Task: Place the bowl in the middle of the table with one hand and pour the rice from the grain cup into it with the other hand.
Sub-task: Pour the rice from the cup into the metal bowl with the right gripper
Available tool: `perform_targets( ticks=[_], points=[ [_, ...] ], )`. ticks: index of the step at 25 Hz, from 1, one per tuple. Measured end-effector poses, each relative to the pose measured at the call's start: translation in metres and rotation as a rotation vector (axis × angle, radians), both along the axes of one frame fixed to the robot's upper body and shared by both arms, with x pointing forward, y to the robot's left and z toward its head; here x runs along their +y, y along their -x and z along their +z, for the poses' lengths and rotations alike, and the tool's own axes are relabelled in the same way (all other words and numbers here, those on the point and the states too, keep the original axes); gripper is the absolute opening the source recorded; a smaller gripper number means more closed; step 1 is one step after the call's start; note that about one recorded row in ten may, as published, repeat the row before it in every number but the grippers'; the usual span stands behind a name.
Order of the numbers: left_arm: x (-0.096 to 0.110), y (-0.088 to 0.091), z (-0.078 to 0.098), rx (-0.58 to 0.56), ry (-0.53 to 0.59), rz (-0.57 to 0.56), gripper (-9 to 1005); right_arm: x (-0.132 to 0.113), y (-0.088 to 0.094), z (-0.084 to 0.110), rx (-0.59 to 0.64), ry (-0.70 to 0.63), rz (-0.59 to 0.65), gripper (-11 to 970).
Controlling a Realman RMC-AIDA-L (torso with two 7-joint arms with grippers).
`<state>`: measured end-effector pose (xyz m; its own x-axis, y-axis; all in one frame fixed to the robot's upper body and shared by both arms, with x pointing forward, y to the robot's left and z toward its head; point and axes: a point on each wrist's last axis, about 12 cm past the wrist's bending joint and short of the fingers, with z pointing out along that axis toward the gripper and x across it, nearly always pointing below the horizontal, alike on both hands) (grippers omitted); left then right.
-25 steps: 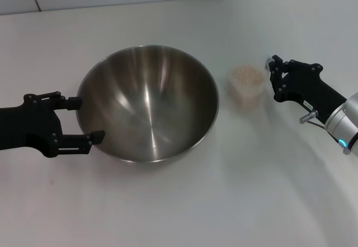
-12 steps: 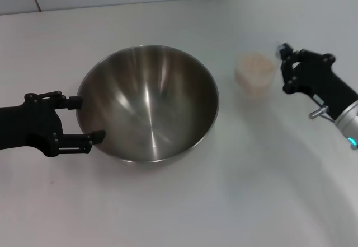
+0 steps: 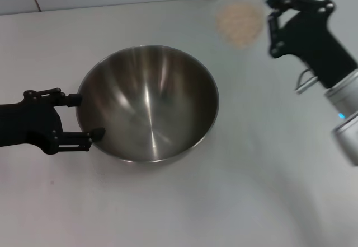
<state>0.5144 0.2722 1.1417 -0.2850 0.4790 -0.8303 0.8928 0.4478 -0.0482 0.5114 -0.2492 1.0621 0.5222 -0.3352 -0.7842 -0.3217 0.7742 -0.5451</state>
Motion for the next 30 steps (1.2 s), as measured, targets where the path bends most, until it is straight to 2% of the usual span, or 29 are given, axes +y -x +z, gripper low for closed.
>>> perform_targets(
  ticks=[3,4,5,6,7,8,11,12,13,20,21,22,23,30],
  points=[
    [0.0,0.0,0.0,-0.002,-0.001,-0.001,868,0.023,-0.001,-0.001,-0.106,0.195,0.034,22],
    [0.0,0.0,0.001,-0.002,-0.002,-0.001,868,0.037,-0.001,-0.004,-0.17,0.336,0.043,23],
    [0.0,0.0,0.001,-0.002,-0.002,-0.002,868,0.037,-0.001,-0.004,-0.17,0.336,0.043,24],
    [0.0,0.0,0.001,-0.002,-0.002,-0.003,868,0.043,-0.001,-0.006,-0.203,0.406,0.045,25],
    [0.0,0.0,0.001,-0.001,-0.003,-0.004,868,0.051,0.0,-0.01,-0.282,0.556,0.036,27],
    [0.0,0.0,0.001,-0.001,-0.003,-0.004,868,0.051,0.0,-0.01,-0.282,0.556,0.036,28],
    [0.0,0.0,0.001,-0.001,-0.003,-0.004,868,0.062,0.002,-0.014,-0.408,0.743,0.014,32],
    [0.0,0.0,0.001,-0.001,-0.002,-0.005,868,0.068,0.004,-0.016,-0.495,0.85,-0.008,33],
    [0.0,0.0,0.001,-0.001,-0.002,-0.005,868,0.068,0.004,-0.016,-0.495,0.85,-0.008,34],
    [-0.001,0.0,0.002,0.0,-0.001,-0.008,868,0.083,0.009,-0.017,-0.764,1.09,-0.039,43],
    [-0.001,0.0,0.002,0.001,-0.001,-0.008,868,0.084,0.009,-0.017,-0.8,1.129,-0.045,44],
    [-0.001,0.0,0.002,0.002,-0.001,-0.009,868,0.088,0.009,-0.018,-0.888,1.227,-0.063,46],
    [-0.001,0.0,0.002,0.001,-0.001,-0.01,868,0.088,0.009,-0.018,-0.888,1.227,-0.063,47],
    [-0.002,-0.001,0.004,-0.006,-0.003,-0.013,867,0.091,0.007,-0.022,-1.114,1.464,-0.107,56]
  ],
)
